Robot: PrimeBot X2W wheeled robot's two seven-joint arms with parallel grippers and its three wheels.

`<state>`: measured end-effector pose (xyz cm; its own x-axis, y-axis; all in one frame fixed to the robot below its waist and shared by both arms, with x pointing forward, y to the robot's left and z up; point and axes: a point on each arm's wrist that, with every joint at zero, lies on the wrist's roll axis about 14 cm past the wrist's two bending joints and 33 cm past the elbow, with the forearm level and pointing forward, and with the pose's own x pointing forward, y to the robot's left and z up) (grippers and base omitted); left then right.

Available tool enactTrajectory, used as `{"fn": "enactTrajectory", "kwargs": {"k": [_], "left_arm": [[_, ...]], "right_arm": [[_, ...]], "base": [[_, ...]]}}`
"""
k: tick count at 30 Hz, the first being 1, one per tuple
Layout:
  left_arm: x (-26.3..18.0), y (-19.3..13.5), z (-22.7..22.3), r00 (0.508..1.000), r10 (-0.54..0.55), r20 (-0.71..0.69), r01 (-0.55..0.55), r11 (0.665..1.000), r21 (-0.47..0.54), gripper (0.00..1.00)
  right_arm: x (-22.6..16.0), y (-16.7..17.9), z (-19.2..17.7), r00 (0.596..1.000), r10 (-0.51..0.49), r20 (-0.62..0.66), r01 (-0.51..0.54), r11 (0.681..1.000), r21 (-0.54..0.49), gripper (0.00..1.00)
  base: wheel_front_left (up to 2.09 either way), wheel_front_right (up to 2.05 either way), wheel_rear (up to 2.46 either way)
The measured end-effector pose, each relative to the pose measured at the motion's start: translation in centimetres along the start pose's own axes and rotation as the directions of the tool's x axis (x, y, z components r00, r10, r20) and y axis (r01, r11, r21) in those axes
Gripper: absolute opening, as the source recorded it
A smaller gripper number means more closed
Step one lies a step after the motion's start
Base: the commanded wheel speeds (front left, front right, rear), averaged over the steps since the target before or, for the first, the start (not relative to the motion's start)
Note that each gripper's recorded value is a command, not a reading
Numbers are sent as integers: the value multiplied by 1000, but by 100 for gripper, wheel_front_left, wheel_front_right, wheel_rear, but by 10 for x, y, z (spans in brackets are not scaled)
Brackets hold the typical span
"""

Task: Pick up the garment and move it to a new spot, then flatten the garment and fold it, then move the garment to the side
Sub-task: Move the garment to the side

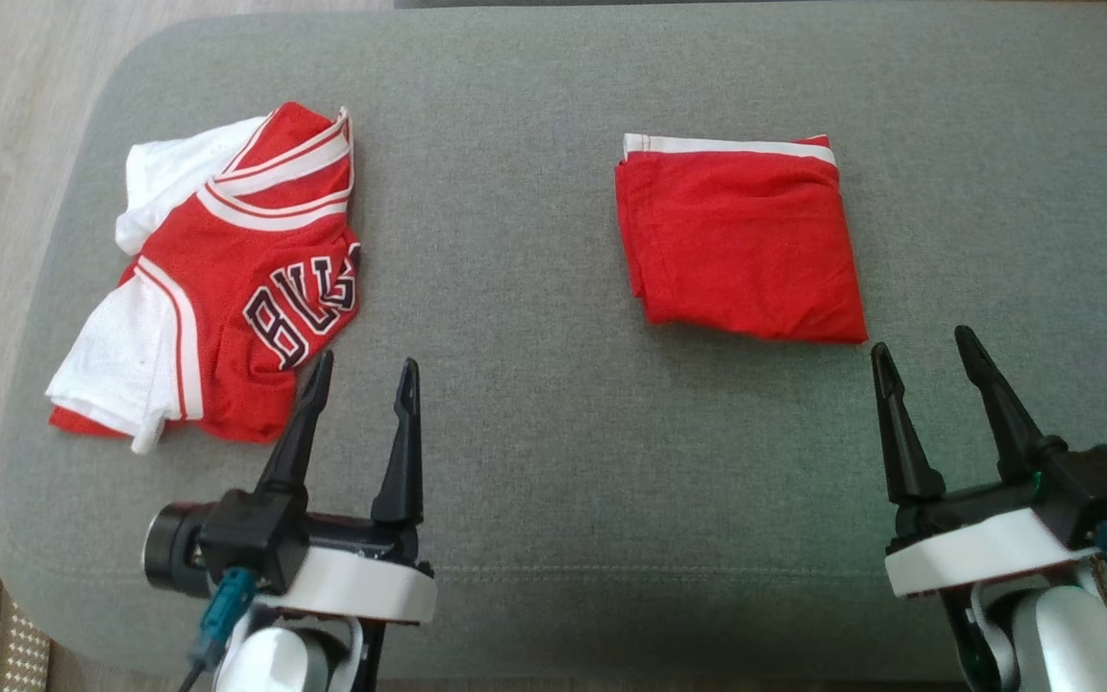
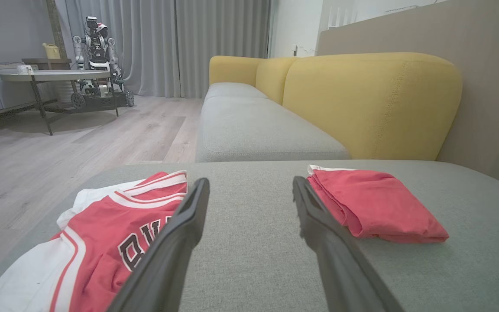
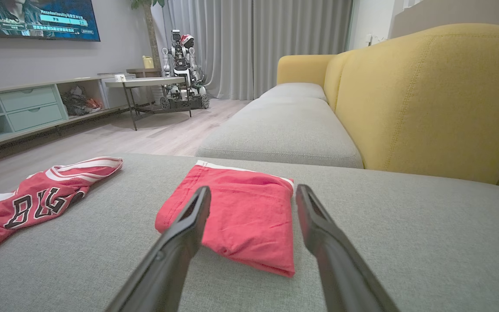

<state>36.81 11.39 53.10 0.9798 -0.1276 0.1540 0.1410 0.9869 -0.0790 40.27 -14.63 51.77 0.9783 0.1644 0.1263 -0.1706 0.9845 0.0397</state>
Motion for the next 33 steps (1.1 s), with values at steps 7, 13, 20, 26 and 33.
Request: {"fn": "enactTrajectory", "kwargs": {"k": [7, 13, 20, 26, 33], "left_arm": [[-3, -3, -2, 1000, -9, -8, 9, 1000, 6, 100], [0, -4, -12, 999, -12, -35, 12, 1000, 1, 100], [4, -12, -26, 997, -38, -74, 37, 999, -12, 100], [17, -12, -30, 996, -45, -78, 45, 999, -8, 100], [21, -4, -46, 993, -22, -118, 22, 1000, -4, 100]], "right_arm": [[0, 2, -1, 1000, 4, -3, -4, 1000, 2, 100], [4, -2, -48, 990, -13, -141, 20, 998, 51, 100], [78, -12, -59, 982, -5, -190, 50, 971, 233, 100], [110, -27, -90, 921, 53, -386, 64, 957, 284, 100], [117, -17, -125, 837, 147, -527, 41, 944, 328, 100]], "base": [[0, 0, 0], [0, 0, 0], [0, 0, 0], [0, 0, 0], [0, 0, 0]]}}
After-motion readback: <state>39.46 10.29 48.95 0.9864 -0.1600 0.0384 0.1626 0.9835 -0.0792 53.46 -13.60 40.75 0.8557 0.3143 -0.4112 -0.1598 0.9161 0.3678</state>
